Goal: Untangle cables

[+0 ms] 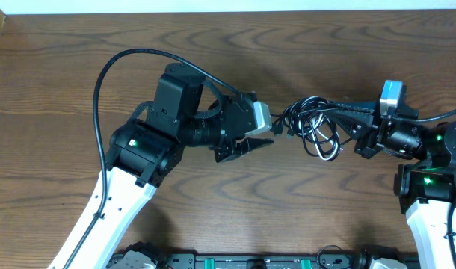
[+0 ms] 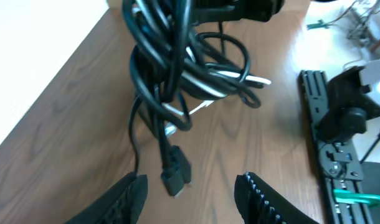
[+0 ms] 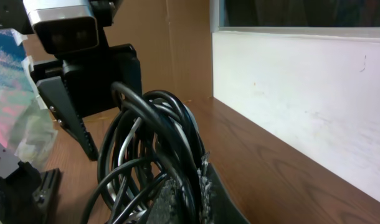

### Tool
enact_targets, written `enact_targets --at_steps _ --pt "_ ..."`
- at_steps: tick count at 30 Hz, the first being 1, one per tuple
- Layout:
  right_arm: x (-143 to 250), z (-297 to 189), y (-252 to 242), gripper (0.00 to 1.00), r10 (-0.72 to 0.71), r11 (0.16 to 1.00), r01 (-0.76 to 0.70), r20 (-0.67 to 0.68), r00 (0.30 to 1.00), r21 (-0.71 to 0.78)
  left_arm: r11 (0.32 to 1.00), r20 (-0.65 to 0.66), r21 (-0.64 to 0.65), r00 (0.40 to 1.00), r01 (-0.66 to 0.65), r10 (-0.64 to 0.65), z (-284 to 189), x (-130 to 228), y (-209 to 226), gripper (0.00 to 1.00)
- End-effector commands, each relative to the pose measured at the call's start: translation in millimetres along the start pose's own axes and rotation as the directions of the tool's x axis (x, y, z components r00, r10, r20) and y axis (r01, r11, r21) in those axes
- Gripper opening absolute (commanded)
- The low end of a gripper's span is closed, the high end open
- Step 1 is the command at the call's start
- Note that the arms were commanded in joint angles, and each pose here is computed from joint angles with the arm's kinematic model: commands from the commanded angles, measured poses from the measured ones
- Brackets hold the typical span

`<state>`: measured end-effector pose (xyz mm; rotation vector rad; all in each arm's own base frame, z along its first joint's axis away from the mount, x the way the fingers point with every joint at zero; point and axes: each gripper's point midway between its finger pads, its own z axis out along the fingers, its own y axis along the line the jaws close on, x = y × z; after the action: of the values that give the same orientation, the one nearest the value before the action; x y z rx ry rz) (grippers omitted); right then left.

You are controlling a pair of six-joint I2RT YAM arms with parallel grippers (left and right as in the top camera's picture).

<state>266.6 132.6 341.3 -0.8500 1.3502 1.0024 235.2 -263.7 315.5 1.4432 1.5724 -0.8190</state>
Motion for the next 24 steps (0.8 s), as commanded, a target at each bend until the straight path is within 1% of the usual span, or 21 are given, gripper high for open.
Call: enact_targets --at_steps 1,6,8,12,13,14,15,16,17,23,24 --pt "-11.0 2.2 5.3 0.01 -0.002 1.0 0.002 0.01 1.0 -0.016 0.998 0.022 0.068 1.0 0.006 -0.008 6.5 -1.7 -5.6 0.5" --pt "-13.4 7.1 12.2 0.01 -0.018 0.999 0.019 0.016 1.0 -0.044 0.996 0.0 0.086 0.999 0.037 -0.038 17.3 8.2 0.4 0.5" --pt "-13.2 8.1 13.4 0.01 -0.017 0.999 0.017 0.015 1.0 -0.049 0.992 0.016 0.12 0.999 0.044 -0.046 20.4 7.1 -2.2 0.5" --pt "-13.3 8.1 13.5 0.01 -0.017 0.999 0.017 0.015 1.0 -0.05 0.992 0.032 0.124 0.999 0.032 -0.036 20.4 3.8 -2.0 0.5" --pt "-13.3 8.1 13.5 0.01 -0.014 0.999 0.015 0.016 1.0 -0.05 0.992 0.033 0.122 0.999 0.029 -0.034 20.5 3.5 -1.6 0.47" --pt "-13.2 8.1 13.4 0.01 -0.012 0.999 0.013 0.015 1.0 -0.05 0.992 0.033 0.122 0.999 0.029 -0.033 20.5 3.4 -1.5 0.42" --pt "-13.3 8.1 13.5 0.01 -0.008 0.999 0.009 0.015 1.0 -0.05 0.992 0.032 0.12 0.999 0.029 -0.033 20.5 3.7 -1.1 0.34" --pt "-13.3 8.1 13.5 0.01 -0.003 0.999 0.004 0.015 1.0 -0.05 0.993 0.026 0.11 0.999 0.029 -0.032 20.8 4.7 0.5 0.26" --pt "-13.2 8.1 13.5 0.01 -0.002 0.999 0.003 0.015 1.0 -0.05 0.997 -0.005 0.065 1.0 0.029 -0.029 21.4 10.2 8.3 0.08" --pt "-13.2 8.1 13.5 0.01 0.006 0.999 -0.005 0.014 1.0 -0.05 0.995 -0.117 -0.098 0.992 0.034 -0.046 19.8 30.5 35.4 0.07" --pt "-13.2 8.1 13.3 0.01 0.006 0.999 -0.006 0.014 1.0 -0.049 0.985 -0.147 -0.16 0.986 0.057 -0.081 17.7 36.5 45.3 0.07"
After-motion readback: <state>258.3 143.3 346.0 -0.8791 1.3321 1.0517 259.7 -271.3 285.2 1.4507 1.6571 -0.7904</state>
